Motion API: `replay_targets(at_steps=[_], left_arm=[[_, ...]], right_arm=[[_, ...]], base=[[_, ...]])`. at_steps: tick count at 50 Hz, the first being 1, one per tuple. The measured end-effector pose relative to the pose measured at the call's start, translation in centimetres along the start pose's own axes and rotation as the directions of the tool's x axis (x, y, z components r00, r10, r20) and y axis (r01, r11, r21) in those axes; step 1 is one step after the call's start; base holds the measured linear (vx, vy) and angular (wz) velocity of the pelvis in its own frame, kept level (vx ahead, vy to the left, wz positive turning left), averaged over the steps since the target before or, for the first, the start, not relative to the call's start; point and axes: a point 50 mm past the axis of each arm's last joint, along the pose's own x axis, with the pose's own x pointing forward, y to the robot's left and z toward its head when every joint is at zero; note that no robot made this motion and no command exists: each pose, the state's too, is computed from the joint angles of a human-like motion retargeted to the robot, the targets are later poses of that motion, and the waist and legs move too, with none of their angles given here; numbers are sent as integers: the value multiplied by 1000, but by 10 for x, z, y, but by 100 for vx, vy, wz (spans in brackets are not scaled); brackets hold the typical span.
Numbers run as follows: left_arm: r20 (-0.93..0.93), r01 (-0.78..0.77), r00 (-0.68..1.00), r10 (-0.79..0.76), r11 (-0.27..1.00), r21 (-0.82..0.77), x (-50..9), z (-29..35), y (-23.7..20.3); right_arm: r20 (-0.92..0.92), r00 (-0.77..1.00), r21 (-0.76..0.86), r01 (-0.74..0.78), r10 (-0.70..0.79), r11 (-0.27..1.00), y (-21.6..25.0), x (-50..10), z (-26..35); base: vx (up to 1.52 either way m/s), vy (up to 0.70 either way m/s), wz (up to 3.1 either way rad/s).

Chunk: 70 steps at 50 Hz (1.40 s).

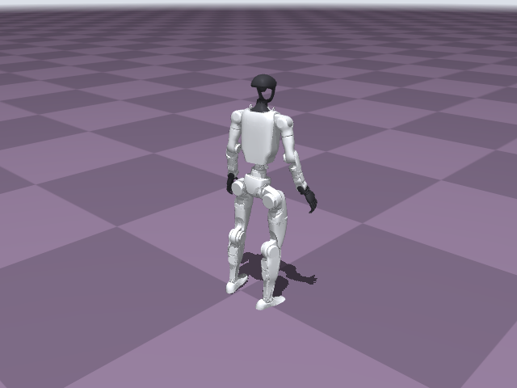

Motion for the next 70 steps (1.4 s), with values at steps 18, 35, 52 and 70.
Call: replay_targets(at_steps=[18,35,52,70], left_arm=[[227,84,970,-82,996,4,10,77,-21],[203,79,976,-85,996,35,9,70,-26],[146,69,986,-78,995,69,9,49,-16],[152,93,983,-107,991,97,8,49,-18]], right_arm=[[-126,991,201,-12,38,979,23,-10,-22],[203,979,138,-60,31,989,34,-2,76],[74,997,157,-41,30,987,31,-2,36],[-21,997,184,-75,81,980,35,-8,4]], base=[[1,1,0],[0,1,-33],[0,0,-2],[0,0,0]])
